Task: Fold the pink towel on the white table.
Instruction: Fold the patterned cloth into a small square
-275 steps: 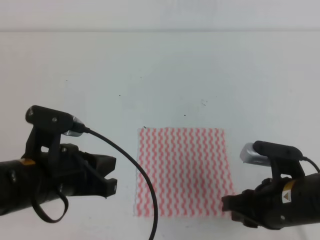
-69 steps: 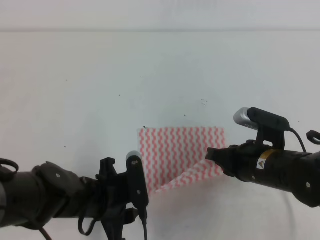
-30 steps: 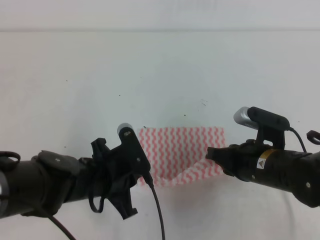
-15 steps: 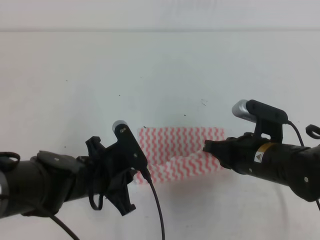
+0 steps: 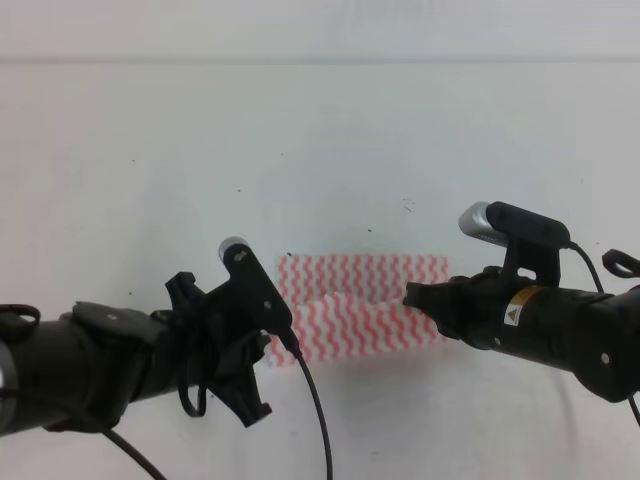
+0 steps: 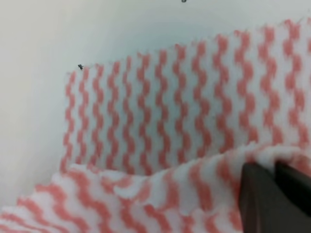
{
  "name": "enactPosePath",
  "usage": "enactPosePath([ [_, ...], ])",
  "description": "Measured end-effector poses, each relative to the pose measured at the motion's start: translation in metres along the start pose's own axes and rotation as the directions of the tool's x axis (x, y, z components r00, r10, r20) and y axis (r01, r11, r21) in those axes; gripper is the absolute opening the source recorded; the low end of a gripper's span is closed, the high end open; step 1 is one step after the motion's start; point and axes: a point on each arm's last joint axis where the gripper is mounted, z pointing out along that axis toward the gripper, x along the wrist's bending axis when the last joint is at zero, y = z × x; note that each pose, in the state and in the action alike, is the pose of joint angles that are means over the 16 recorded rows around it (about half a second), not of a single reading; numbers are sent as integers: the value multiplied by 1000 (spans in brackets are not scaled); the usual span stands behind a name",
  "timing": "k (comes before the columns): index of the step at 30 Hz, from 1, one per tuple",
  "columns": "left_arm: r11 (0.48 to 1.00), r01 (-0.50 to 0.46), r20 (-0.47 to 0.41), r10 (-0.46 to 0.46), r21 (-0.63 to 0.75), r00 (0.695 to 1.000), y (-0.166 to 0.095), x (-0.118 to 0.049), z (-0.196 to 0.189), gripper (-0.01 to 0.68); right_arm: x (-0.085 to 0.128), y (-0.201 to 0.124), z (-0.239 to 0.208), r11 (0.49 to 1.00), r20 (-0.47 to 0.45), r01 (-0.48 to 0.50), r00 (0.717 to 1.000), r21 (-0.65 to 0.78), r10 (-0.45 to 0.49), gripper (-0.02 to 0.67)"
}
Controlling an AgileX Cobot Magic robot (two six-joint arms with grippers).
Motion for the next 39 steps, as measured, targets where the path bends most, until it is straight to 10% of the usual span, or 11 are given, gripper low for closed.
enactPosePath([
  [39,1000,27,-71,-26,16,997,16,18,23,-4,-5,19,4,999,16,-19,1000,-39,20,-18],
])
